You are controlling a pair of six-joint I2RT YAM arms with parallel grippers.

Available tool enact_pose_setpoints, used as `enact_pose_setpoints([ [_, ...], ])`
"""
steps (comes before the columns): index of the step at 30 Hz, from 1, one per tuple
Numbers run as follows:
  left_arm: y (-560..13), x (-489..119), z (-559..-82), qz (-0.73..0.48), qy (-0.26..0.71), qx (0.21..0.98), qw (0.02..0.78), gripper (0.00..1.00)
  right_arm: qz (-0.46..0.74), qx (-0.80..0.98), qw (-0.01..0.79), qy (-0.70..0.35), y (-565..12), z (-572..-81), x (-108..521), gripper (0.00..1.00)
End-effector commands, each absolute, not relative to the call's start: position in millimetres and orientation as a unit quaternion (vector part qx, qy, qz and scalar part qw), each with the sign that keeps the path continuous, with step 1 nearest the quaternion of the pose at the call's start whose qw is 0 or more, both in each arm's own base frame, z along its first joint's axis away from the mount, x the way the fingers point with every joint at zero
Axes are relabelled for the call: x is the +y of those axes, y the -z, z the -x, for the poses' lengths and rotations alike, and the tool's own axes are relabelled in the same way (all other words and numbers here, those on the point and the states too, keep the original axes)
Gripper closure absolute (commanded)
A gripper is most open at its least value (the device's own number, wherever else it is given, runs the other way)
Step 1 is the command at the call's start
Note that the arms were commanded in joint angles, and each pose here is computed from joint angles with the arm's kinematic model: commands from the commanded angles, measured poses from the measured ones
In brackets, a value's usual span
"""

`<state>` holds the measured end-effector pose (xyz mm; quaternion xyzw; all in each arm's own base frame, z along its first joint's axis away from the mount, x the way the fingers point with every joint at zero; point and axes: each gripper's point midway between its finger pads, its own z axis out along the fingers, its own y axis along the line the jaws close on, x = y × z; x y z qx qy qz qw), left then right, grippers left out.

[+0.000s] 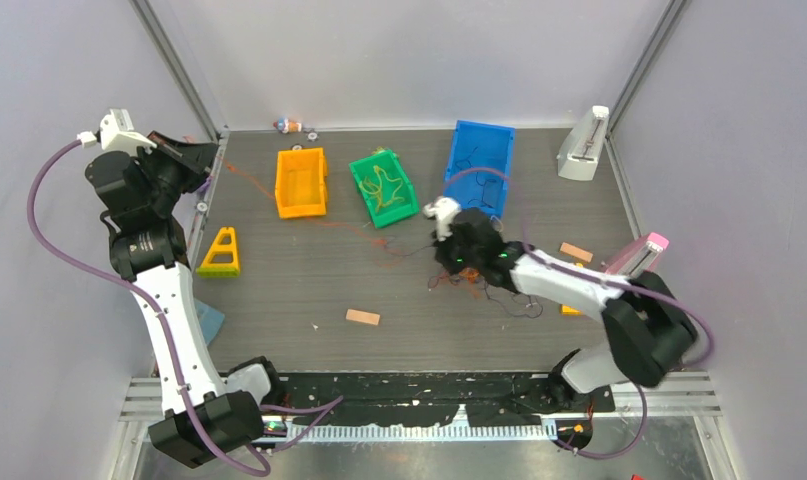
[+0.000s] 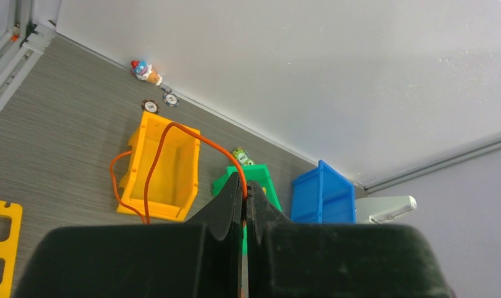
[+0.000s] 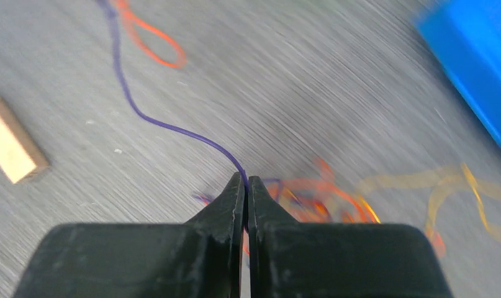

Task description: Untangle the cables

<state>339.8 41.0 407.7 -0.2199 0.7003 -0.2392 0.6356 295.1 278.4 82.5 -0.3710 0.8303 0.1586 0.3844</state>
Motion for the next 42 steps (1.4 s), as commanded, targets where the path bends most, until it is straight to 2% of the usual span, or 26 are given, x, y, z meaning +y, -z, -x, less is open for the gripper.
enact_pose_setpoints([
  [1,-425,51,-333,0.219,0.22,0.678,0.667,1.0,0.096,0.873,0.446,-0.169,-108,-314,189,0.95],
  [2,-424,53,-332,0.224,0.22,0.675,0.668,1.0,0.06,0.885,0.433,-0.161,-92,-306,165,0.95],
  [5,-421,58,-332,0.239,0.224,0.668,0.668,1.0,-0.127,0.882,0.436,-0.128,-89,-304,73,0.95],
  [9,-421,59,-331,0.242,0.222,0.667,0.668,1.0,-0.258,0.856,0.44,-0.081,-83,-289,6,0.95],
  [14,-419,58,-330,0.242,0.224,0.668,0.667,1.0,-0.294,0.845,0.439,-0.081,-84,-290,-8,0.95],
  [18,-422,47,-334,0.223,0.248,0.671,0.662,1.0,-0.244,0.861,0.427,-0.13,-87,-300,14,0.94],
  [19,-422,45,-335,0.219,0.249,0.673,0.661,1.0,-0.233,0.861,0.429,-0.142,-91,-303,19,0.9],
  [20,-424,42,-334,0.215,0.251,0.673,0.662,1.0,-0.218,0.863,0.428,-0.159,-93,-304,26,0.71],
  [21,-426,39,-335,0.209,0.253,0.673,0.663,1.0,-0.211,0.862,0.43,-0.167,-95,-306,29,0.57],
  [22,-431,35,-334,0.203,0.255,0.672,0.665,1.0,-0.197,0.859,0.437,-0.18,-100,-307,34,0.27],
  [24,-439,29,-334,0.194,0.26,0.671,0.667,1.0,-0.18,0.856,0.446,-0.186,-107,-309,39,0.02],
  [33,-486,5,-347,0.157,0.298,0.661,0.67,1.0,-0.081,0.856,0.472,-0.194,-141,-311,80,0.05],
  [42,-562,7,-385,0.138,0.326,0.634,0.687,1.0,-0.06,0.847,0.483,-0.211,-152,-316,93,0.05],
])
